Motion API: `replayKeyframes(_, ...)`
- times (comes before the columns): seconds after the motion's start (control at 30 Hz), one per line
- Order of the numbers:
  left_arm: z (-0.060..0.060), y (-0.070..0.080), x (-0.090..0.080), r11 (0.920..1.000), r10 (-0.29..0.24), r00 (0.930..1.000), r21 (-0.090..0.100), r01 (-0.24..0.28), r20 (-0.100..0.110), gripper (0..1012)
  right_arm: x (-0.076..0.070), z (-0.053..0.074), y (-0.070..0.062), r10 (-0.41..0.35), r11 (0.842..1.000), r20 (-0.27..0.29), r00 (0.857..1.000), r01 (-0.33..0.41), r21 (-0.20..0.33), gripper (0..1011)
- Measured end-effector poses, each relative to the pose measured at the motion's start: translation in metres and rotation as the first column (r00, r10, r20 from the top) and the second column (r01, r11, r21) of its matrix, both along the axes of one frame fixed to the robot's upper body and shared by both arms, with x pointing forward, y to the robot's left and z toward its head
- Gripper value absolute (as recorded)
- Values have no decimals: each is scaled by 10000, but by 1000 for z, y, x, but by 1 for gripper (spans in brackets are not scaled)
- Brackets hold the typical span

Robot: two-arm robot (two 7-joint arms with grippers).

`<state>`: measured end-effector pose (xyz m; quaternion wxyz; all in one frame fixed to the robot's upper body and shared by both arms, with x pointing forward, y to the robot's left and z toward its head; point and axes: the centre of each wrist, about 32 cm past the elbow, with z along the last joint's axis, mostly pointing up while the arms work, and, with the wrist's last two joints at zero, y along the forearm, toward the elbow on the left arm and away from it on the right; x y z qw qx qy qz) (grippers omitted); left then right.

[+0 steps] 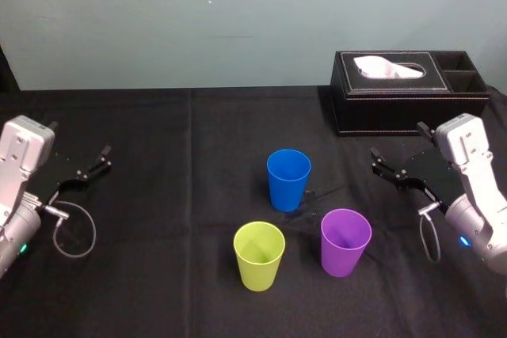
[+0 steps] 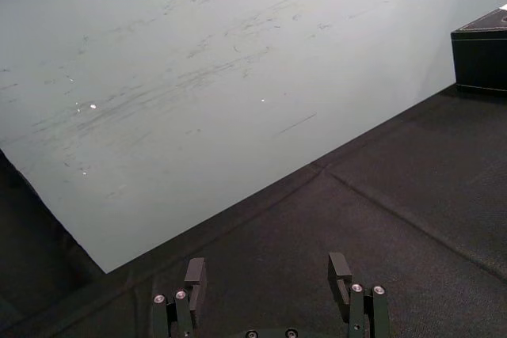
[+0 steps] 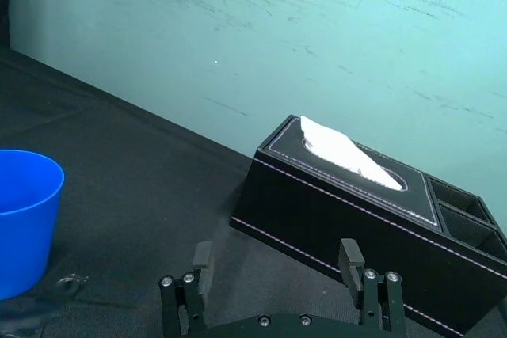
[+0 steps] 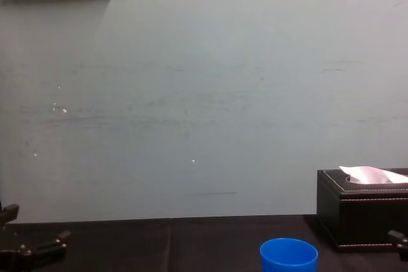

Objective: Stack the three plastic cups sequentially using one hand.

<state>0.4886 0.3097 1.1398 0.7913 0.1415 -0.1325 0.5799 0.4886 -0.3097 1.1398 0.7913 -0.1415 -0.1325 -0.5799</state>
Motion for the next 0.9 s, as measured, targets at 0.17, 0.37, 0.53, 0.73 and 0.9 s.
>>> replayKeyframes(0.17,0,0,0,10000,0,10000,0,0,0,1011,0,0,0,1,10000,0,10000,-1,0,1003)
replayKeyframes(0.37,0,0,0,10000,0,10000,0,0,0,1011,0,0,0,0,10000,-1,10000,0,0,1003)
replayKeyframes(0.53,0,0,0,10000,0,10000,0,0,0,1011,0,0,0,0,10000,-1,10000,0,-1,1003)
replayKeyframes(0.73,0,0,0,10000,0,10000,0,0,0,1011,0,0,0,0,10000,-1,10000,0,0,1003)
replayKeyframes(0.9,0,0,0,10000,1,10000,0,-1,0,1011,0,0,0,0,10000,1,10000,0,0,1003)
